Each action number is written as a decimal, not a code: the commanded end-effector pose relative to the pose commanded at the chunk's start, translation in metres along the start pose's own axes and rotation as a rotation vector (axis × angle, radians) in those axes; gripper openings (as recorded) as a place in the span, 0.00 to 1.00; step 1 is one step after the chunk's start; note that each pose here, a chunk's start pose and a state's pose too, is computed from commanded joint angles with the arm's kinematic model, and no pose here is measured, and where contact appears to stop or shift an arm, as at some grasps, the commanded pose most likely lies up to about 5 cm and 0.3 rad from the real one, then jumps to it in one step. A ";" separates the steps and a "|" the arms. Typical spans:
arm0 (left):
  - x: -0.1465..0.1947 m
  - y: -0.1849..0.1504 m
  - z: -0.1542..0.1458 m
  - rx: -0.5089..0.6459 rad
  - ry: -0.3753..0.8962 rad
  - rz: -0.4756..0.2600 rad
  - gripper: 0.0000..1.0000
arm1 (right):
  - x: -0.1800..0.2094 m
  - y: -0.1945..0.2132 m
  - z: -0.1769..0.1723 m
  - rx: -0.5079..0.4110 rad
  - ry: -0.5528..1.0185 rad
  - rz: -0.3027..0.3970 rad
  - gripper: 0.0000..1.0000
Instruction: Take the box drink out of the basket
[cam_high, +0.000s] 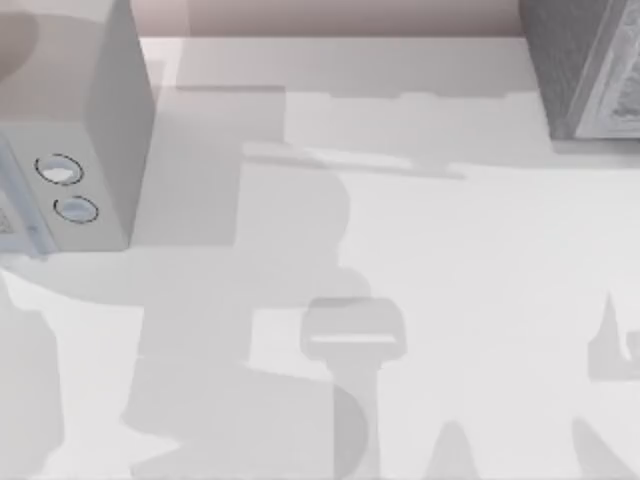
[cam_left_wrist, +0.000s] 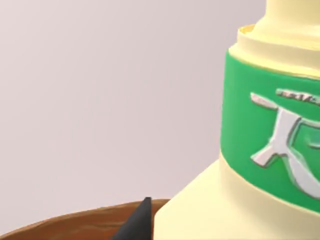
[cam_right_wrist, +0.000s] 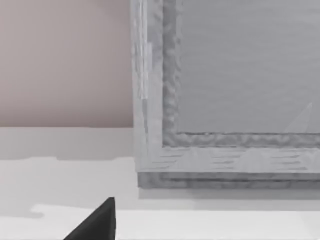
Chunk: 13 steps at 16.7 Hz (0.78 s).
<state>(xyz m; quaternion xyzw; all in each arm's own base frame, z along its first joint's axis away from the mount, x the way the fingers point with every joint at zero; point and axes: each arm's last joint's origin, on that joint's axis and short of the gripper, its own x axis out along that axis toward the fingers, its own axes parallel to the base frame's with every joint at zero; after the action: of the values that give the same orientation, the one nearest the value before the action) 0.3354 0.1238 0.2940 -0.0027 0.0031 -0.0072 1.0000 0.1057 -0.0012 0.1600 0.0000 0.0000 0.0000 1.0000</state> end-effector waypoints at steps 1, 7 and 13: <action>0.000 0.000 0.000 0.000 0.000 0.000 0.32 | 0.000 0.000 0.000 0.000 0.000 0.000 1.00; 0.000 0.000 0.000 0.000 0.000 0.000 0.00 | 0.000 0.000 0.000 0.000 0.000 0.000 1.00; 0.000 0.000 0.000 0.000 0.000 0.000 0.00 | 0.000 0.000 0.000 0.000 0.000 0.000 1.00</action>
<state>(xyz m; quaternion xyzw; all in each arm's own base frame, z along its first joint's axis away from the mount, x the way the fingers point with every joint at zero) 0.3354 0.1238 0.2940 -0.0027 0.0031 -0.0072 1.0000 0.1057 -0.0012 0.1600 0.0000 0.0000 0.0000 1.0000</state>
